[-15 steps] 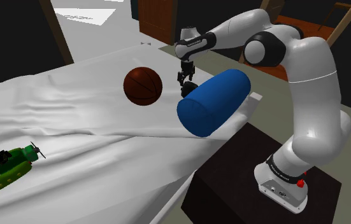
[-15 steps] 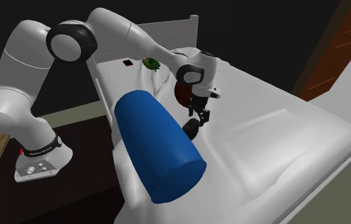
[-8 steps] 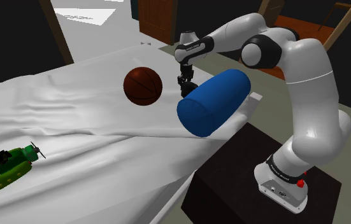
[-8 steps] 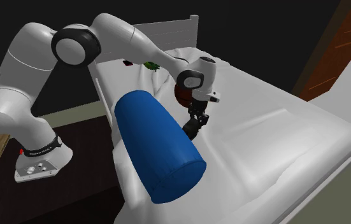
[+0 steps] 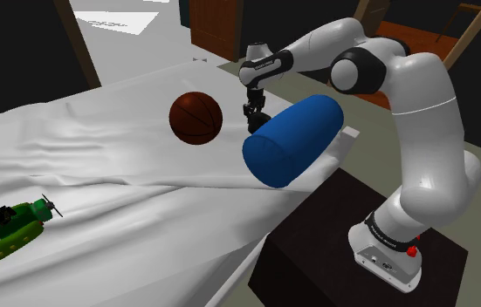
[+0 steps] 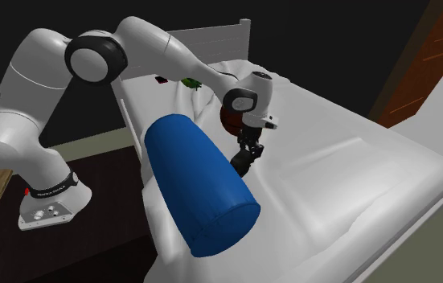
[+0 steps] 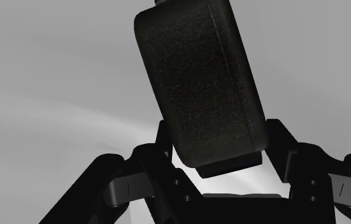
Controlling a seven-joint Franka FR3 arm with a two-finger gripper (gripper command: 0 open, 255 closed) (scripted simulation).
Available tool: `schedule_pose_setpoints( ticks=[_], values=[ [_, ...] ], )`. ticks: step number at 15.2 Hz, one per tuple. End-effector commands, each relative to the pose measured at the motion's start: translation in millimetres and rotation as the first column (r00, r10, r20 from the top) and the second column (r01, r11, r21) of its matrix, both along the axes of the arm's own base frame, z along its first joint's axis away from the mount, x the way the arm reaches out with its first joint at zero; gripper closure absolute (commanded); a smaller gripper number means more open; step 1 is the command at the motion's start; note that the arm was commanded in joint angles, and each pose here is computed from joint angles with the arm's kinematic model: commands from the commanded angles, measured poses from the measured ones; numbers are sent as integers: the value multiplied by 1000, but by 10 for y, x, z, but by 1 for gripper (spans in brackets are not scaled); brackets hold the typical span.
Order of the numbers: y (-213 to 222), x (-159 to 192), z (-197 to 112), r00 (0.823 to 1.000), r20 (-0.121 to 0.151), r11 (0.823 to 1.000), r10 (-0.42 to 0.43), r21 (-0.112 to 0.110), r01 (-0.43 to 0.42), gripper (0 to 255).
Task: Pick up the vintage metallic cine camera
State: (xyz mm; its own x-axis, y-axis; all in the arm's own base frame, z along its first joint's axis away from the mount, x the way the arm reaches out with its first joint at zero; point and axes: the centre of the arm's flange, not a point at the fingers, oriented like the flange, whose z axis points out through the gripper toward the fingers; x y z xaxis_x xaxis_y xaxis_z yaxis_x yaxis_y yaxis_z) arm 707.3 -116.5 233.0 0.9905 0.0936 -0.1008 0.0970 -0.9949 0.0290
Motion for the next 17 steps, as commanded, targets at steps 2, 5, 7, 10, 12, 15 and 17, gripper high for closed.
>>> schedule_pose_setpoints(
  ticks=[2, 5, 7, 10, 12, 15, 17],
  values=[
    [-6, -10, 86, 1000, -3, 1000, 0, 0, 0, 255],
    [-6, -11, 244, 1000, -3, 1000, 0, 0, 0, 255],
    [-6, -10, 350, 1000, -3, 1000, 0, 0, 0, 255],
    [-6, -10, 508, 1000, -3, 1000, 0, 0, 0, 255],
    [-6, -11, 614, 1000, -3, 1000, 0, 0, 0, 255],
    [-6, -11, 772, 1000, -3, 1000, 0, 0, 0, 255],
    [-6, -10, 780, 1000, -3, 1000, 0, 0, 0, 255]
  ],
)
